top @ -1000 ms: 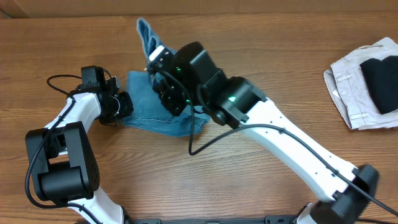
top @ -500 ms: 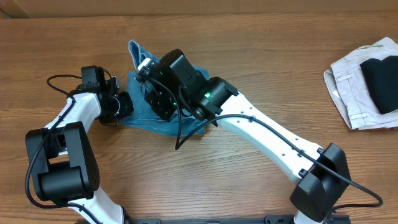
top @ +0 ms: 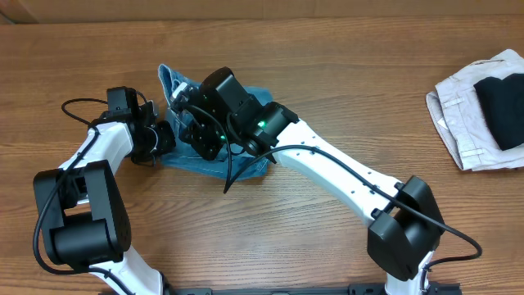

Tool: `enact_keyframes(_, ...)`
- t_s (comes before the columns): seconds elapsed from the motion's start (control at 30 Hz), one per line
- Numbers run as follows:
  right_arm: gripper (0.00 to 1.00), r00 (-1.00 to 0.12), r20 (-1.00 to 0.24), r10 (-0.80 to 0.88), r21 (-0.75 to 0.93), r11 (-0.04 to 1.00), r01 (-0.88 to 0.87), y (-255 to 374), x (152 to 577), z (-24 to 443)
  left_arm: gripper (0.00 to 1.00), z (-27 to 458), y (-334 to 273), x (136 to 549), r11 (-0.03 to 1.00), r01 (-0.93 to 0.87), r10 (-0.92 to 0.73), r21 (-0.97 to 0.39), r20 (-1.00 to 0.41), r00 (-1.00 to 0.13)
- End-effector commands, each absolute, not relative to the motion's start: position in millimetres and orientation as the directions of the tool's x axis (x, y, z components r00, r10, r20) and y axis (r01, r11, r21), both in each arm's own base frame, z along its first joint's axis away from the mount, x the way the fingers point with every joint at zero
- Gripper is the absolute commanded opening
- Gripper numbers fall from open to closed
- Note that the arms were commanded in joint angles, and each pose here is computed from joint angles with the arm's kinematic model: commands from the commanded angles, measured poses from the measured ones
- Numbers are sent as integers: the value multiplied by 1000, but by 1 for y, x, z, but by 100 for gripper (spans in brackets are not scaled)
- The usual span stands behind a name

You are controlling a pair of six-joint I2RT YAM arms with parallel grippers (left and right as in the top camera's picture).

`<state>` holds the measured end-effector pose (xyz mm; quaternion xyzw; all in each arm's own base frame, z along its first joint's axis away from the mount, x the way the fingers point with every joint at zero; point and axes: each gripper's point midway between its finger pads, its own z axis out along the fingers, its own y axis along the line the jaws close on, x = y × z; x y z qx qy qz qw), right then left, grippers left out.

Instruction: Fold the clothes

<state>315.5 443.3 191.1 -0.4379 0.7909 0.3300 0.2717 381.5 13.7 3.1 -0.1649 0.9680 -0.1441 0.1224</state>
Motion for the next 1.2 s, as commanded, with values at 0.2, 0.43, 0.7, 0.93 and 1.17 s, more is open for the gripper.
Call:
enact_keyframes(0.2, 6, -430, -761, -486, 305, 316, -898, 461, 303, 212, 4, -14, 0, 362, 897, -297, -349, -327, -110, -931)
enact_keyframes(0.43, 10, -441, -732, -519, 327, 301, -896, 472, 296, 186, 4, -14, 0, 362, 897, -298, -349, -327, -109, -931)
enact_keyframes(0.7, 38, -440, -732, -520, 327, 299, -897, 473, 296, 185, 4, -14, 0, 362, 897, -298, -349, -327, -109, -931)
enact_keyframes(0.93, 50, -433, -743, -510, 318, 300, -899, 474, 298, 189, 4, -14, 0, 362, 897, -298, -348, -327, -109, -931)
enact_keyframes(1.17, 58, -497, -695, -520, 232, 492, -839, 426, 333, 193, 5, -14, 0, 361, 897, -299, -349, -326, -105, -931)
